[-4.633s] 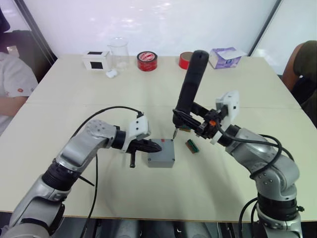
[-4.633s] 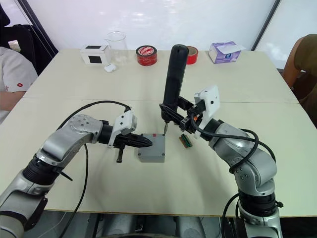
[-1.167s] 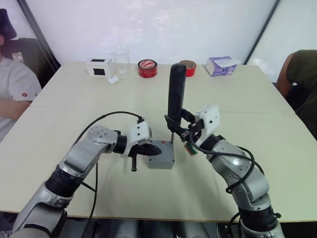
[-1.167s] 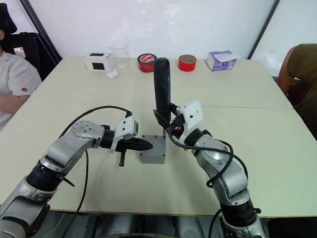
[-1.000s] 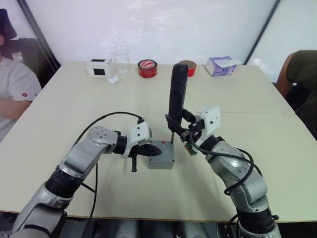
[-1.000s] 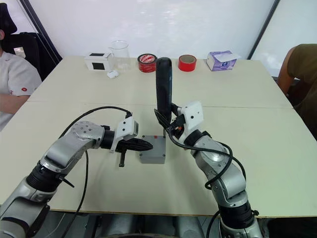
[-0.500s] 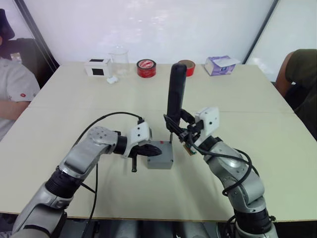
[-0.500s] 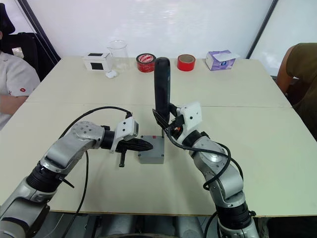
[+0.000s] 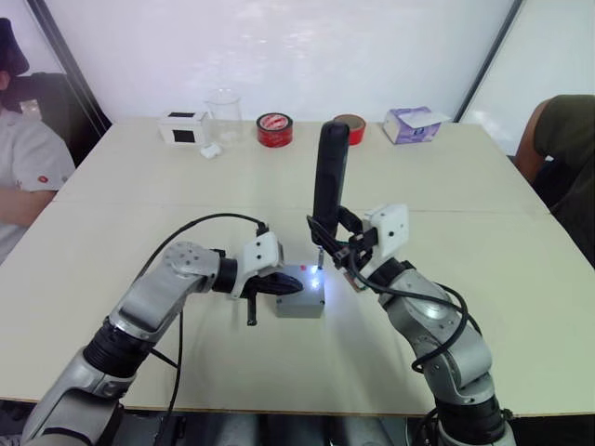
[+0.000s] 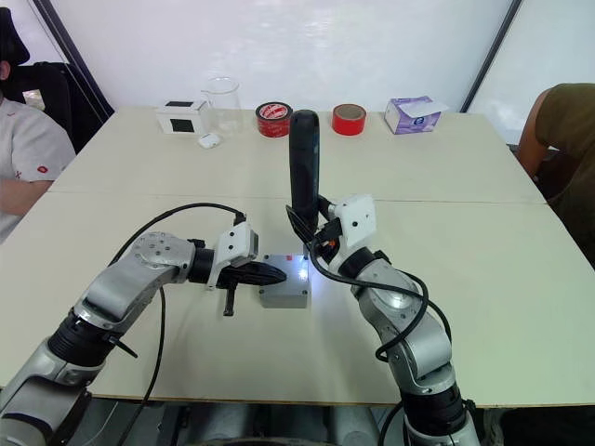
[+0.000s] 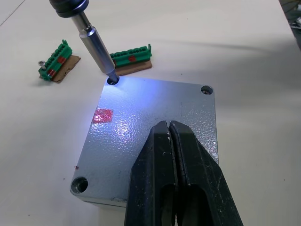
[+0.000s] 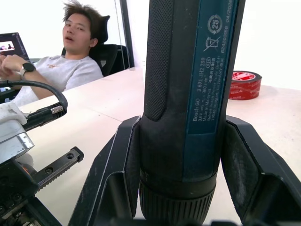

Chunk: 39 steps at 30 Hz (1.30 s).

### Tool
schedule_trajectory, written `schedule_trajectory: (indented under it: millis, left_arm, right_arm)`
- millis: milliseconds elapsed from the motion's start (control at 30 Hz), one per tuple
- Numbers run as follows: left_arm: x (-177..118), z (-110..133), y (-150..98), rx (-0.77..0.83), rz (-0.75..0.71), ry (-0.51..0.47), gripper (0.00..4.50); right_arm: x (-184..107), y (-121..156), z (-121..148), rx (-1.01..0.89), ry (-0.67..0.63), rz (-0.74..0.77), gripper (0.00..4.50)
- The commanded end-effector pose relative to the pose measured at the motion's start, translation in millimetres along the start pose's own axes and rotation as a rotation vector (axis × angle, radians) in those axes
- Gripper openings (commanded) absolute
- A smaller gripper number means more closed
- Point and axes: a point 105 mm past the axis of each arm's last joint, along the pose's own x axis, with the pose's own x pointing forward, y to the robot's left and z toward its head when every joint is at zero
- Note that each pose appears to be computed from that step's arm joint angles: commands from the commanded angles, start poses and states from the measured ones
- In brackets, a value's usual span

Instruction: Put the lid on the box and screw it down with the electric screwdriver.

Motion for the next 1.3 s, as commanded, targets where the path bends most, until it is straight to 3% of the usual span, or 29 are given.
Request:
schedule_trajectory:
  millis: [33,400,533,800,1000,1067,1133,1300]
  left_arm:
    - [4.8,-25.9,-5.0,-0.063,-0.012,0.083,0.0]
    - [4.4,-27.7,-5.7,-0.061,-0.014,0.086,0.0]
    - [5.4,-28.0,-6.6,-0.057,-0.02,0.085,0.0]
    - [8.2,-29.9,-6.5,-0.059,-0.028,0.081,0.0]
    - [3.7,-18.5,-6.8,-0.13,-0.026,-0.023,0.0]
    - [-4.0,4.0,2.7,-0.183,0.014,-0.158,0.0]
    - [-19.2,29.7,12.7,-0.237,0.045,-0.286,0.0]
    - [-41.2,52.9,1.6,-0.249,-0.01,-0.331,0.0]
  right_arm:
    - [-7.4,0.9,-42.5,0.054,0.171,-0.002,1.83]
    - [-8.2,2.5,-42.1,0.055,0.165,0.007,1.83]
    - [-7.7,-1.0,-29.2,0.029,0.123,0.009,1.83]
    - [-14.2,-3.3,55.1,-0.054,-0.06,0.155,1.83]
    - [-19.6,-20.0,118.6,0.013,-0.112,0.249,1.83]
    - [-20.4,-49.3,126.9,0.095,-0.055,0.181,1.83]
    - [-28.1,-78.2,117.9,0.202,0.109,0.134,1.83]
    - [-55.0,-114.4,89.7,0.296,0.482,0.029,1.83]
